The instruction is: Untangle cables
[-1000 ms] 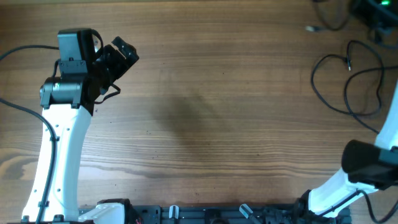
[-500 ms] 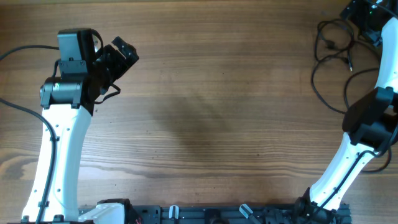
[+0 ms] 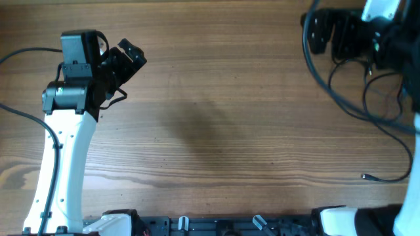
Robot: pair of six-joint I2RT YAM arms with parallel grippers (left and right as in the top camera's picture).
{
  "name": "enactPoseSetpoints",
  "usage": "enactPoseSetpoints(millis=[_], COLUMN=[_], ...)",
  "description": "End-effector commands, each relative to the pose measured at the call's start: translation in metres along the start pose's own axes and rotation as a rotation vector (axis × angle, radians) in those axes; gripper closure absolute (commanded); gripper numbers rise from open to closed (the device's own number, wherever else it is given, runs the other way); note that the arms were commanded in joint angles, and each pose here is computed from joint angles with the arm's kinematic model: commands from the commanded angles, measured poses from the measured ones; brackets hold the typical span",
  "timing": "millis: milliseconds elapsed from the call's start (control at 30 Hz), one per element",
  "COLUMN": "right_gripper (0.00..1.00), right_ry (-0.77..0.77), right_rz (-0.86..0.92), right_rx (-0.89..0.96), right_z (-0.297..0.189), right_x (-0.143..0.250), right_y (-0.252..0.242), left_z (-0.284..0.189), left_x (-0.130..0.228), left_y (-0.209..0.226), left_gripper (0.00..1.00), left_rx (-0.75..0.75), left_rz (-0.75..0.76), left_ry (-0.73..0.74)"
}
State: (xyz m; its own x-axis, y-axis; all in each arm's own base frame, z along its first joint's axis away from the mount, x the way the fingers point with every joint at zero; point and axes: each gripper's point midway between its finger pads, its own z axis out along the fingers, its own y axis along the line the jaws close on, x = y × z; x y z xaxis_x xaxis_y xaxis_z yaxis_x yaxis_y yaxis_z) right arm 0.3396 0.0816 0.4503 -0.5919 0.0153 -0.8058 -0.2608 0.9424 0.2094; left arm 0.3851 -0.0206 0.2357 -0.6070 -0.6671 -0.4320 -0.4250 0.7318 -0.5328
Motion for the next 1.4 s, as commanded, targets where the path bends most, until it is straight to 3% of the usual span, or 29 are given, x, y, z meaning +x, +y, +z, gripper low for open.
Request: enactPoseSetpoints(millis=[0,467,800,900,1067,1200,1367], right_gripper=[0.0,0.0,0.0,0.0,0.0,0.0,0.0], right_ry=[0.008,0.074,-0.192,-0.308,-0.546,-0.624,-0.664], right_rz=[-0.006,0.041,-0.051,-0.032,-0.089,-0.092,-0.088], right_rx=[-0.036,0.017,0.146,0.19,0.116,0.161,0.19], right_z=[-0.029,-0.034,-0.017,-0.004,0.009,0.023,0.032], right_x=[0.016,0.035,0.015,0.045,0.105,0.175,0.223], right_y=[0.026,0.018,-0.02,-0.05,-0.054,-0.071,-0.081], left_z=[0.001,0.001,0.001,0.001,0.001,0.001,0.001], left_x=[-0.003,-0.003,-0.003,-0.003,-0.003,-0.003,-0.003], left_y=[0.002,0.002,0.002,0.002,0.002,0.002,0.002], left_gripper=[0.0,0.0,0.0,0.0,0.0,0.0,0.0], left_rx=[-0.011,-0.011,-0.011,-0.011,-0.011,-0.011,-0.011], left_rz=[-0.004,-0.004,-0.004,-0.004,-0.004,-0.004,-0.004], left_ry=[-0.011,-0.011,-0.011,-0.011,-0.011,-0.011,-0.011])
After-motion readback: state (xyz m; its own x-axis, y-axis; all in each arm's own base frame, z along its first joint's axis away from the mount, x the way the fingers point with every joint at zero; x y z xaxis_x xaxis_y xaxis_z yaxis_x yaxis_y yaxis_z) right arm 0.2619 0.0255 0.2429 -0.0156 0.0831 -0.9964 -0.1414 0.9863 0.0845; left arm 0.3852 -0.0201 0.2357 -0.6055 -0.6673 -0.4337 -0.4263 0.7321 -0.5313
